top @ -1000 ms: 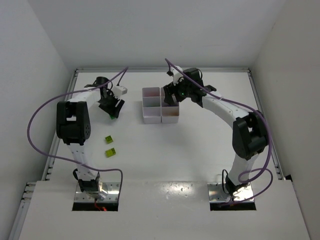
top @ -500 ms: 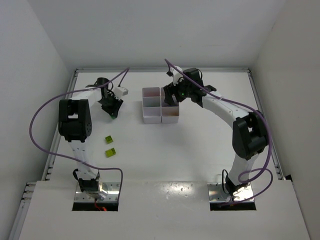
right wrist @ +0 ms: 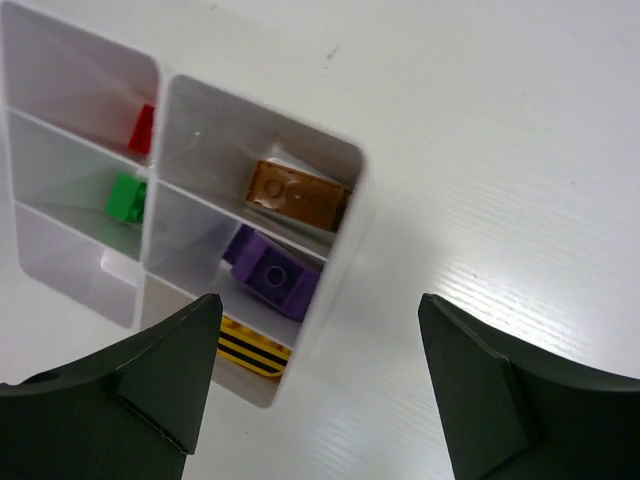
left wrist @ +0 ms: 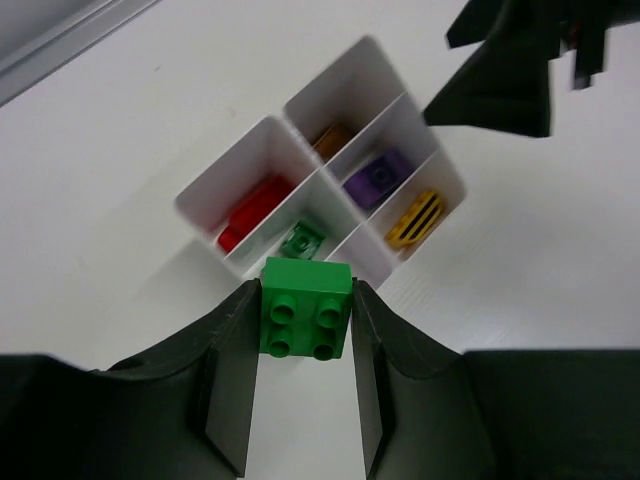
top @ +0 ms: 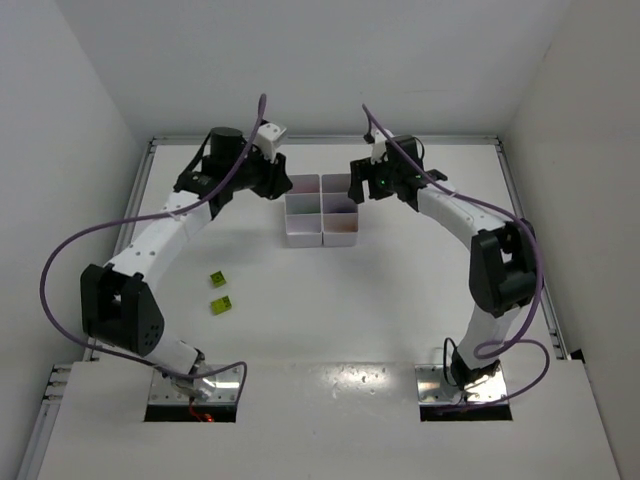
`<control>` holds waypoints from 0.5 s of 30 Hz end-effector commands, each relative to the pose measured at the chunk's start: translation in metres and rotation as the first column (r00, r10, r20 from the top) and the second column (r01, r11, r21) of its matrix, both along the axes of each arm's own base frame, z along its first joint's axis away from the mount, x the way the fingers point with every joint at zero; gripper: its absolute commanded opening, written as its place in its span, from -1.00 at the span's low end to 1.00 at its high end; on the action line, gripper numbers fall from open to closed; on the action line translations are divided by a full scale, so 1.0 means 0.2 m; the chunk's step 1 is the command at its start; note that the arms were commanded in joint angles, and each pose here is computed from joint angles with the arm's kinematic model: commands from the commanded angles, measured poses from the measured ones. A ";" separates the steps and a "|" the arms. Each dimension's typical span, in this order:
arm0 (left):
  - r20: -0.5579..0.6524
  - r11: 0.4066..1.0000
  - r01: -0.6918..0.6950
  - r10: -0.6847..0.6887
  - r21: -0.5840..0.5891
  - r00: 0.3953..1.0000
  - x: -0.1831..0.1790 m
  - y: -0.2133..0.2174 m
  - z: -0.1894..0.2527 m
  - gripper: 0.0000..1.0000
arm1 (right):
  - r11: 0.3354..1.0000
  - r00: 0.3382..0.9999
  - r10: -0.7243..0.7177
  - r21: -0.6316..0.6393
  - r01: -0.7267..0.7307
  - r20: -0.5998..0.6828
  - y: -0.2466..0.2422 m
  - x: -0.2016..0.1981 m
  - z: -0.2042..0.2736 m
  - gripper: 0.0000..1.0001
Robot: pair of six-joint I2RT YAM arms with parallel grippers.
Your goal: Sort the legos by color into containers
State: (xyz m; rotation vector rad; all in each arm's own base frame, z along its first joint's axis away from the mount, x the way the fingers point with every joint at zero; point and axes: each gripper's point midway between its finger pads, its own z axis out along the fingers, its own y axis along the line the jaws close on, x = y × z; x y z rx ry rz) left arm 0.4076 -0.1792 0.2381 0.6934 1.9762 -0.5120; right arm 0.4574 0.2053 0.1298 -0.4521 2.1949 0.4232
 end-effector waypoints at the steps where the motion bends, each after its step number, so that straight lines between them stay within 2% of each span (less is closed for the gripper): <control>1: -0.046 0.988 -0.092 0.087 -0.123 0.995 0.01 -0.14 0.00 -0.92 | 0.990 0.993 -0.113 0.086 0.111 0.022 -0.06 0.07 0.09 0.59; 3: -0.059 0.987 -0.113 0.106 -0.116 0.993 0.01 -0.24 -0.04 -0.94 | 0.979 0.986 -0.167 0.122 0.166 -0.007 -0.08 0.08 0.10 0.72; 6: -0.085 0.987 -0.116 0.106 -0.111 0.991 0.00 -0.35 -0.11 -0.94 | 0.974 0.984 -0.175 0.142 0.176 -0.019 -0.12 0.09 0.10 0.74; 15: -0.117 0.972 -0.230 0.224 -0.042 0.968 0.16 -0.39 -0.28 -0.94 | 0.970 0.990 -0.135 0.196 0.141 -0.043 -0.16 0.07 0.12 0.76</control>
